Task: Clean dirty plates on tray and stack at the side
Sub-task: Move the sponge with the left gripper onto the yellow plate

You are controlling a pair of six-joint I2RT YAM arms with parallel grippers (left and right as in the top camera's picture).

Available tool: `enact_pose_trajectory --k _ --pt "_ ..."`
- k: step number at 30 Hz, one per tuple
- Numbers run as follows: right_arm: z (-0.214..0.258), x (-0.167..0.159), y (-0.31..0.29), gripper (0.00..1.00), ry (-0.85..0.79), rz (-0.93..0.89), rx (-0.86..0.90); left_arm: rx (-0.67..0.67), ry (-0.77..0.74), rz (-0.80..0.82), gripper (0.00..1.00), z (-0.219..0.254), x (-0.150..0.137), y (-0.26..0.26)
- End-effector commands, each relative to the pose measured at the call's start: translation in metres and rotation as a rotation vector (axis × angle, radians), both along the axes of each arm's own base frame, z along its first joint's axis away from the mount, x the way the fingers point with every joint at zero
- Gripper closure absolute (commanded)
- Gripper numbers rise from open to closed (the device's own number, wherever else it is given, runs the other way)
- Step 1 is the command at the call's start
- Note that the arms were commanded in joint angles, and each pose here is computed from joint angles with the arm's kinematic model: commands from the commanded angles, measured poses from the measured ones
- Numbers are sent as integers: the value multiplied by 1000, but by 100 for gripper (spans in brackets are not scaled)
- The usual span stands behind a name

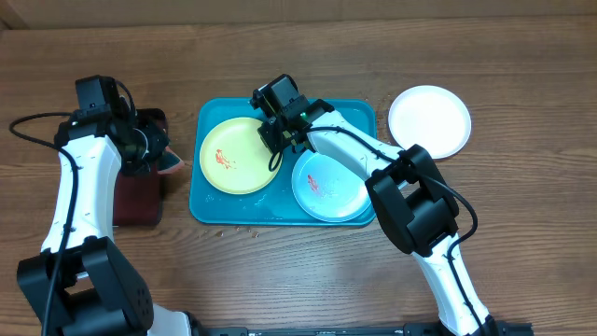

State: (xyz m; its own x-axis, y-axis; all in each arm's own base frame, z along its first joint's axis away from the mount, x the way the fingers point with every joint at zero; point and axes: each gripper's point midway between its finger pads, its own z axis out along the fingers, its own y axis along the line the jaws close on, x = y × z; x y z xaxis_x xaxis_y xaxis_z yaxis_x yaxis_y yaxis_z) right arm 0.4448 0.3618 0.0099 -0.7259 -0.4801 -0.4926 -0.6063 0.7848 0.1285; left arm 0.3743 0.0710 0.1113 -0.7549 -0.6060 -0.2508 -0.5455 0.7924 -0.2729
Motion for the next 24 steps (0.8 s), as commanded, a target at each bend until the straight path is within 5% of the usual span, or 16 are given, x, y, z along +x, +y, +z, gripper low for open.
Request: enact_pose_trajectory --k 1,12,15,20,24 --pt "-18 -8 -8 94 73 -67 -24 -13 -6 -70 96 -1 2 -15" --pt "-18 -45 -24 96 335 -308 -40 -11 -67 -262 96 3 20 -80" --pt "-19 -50 -27 80 365 -341 -48 -7 -84 -306 96 2 26 -97" --pt "-21 -54 -30 75 379 -344 -63 -12 -63 -359 96 -11 27 -119" --pt "-21 -55 -32 91 384 -345 -68 -19 -24 -384 96 -29 27 -129"
